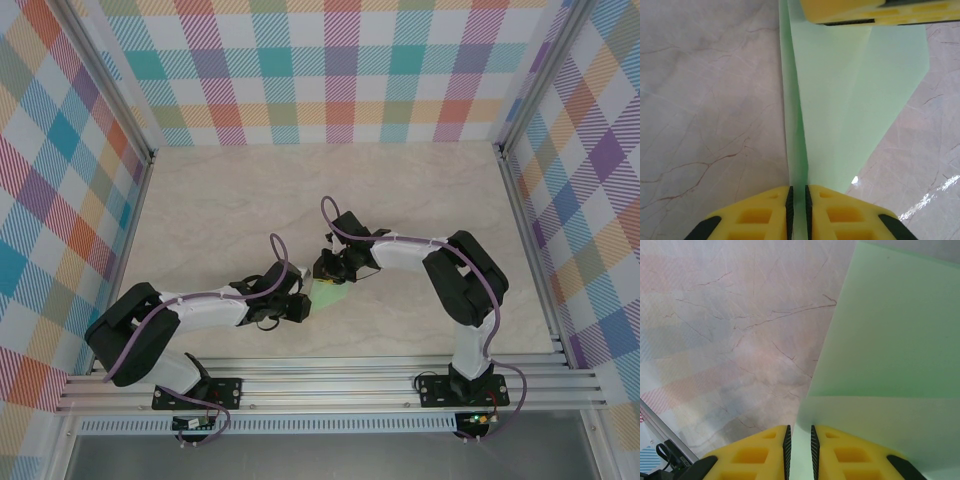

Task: Fold a paper plane with a square sheet of paper (pick it up from the middle)
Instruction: Fourth fold the wing at the center of the table.

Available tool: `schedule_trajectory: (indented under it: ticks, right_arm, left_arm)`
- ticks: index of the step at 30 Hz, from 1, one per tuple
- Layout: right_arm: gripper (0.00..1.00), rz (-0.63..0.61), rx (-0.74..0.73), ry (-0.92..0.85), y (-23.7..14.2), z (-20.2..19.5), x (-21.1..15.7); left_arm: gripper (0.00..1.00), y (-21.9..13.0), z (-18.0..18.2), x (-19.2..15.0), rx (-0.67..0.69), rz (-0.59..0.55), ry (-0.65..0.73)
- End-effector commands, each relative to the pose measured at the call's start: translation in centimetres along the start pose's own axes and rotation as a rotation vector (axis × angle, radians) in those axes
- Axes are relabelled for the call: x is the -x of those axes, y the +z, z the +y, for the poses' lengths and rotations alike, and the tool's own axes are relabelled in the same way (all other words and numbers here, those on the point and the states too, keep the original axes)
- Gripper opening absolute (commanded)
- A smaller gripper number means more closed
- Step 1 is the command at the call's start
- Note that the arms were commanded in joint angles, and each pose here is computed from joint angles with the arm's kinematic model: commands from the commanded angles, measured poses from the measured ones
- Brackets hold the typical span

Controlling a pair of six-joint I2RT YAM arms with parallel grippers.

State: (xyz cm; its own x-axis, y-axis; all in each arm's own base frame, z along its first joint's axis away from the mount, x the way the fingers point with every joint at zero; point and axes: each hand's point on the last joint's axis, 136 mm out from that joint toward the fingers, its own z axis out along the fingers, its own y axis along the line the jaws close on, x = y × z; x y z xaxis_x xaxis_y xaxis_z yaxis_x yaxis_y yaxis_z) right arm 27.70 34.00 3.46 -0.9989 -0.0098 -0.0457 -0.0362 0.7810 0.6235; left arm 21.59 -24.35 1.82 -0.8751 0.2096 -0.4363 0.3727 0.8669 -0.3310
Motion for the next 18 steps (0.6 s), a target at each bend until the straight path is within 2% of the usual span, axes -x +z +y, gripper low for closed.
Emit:
schedule_trajectory:
  ticks: [1,11,14,18]
  right_arm:
    - [0.21,0.004,-0.010,-0.001,0.1,0.1,0.4]
    - [0.21,0.003,-0.009,-0.006,0.3,0.3,0.6]
    - [0.21,0.004,-0.013,-0.004,0.3,0.2,0.6]
    - [0.21,0.001,-0.009,-0.011,0.2,0.4,0.7]
  left_arm:
    - [0.15,0.7,-0.7,-0.7,-0.026,0.025,0.024]
    - [0.10,0.7,-1.5,-0.5,-0.075,0.011,-0.006]
    - [0.15,0.3,-1.1,-0.3,-0.055,-0.010,-0.015]
    - [0.26,-0.6,-0.8,0.0,-0.040,-0.035,-0.014]
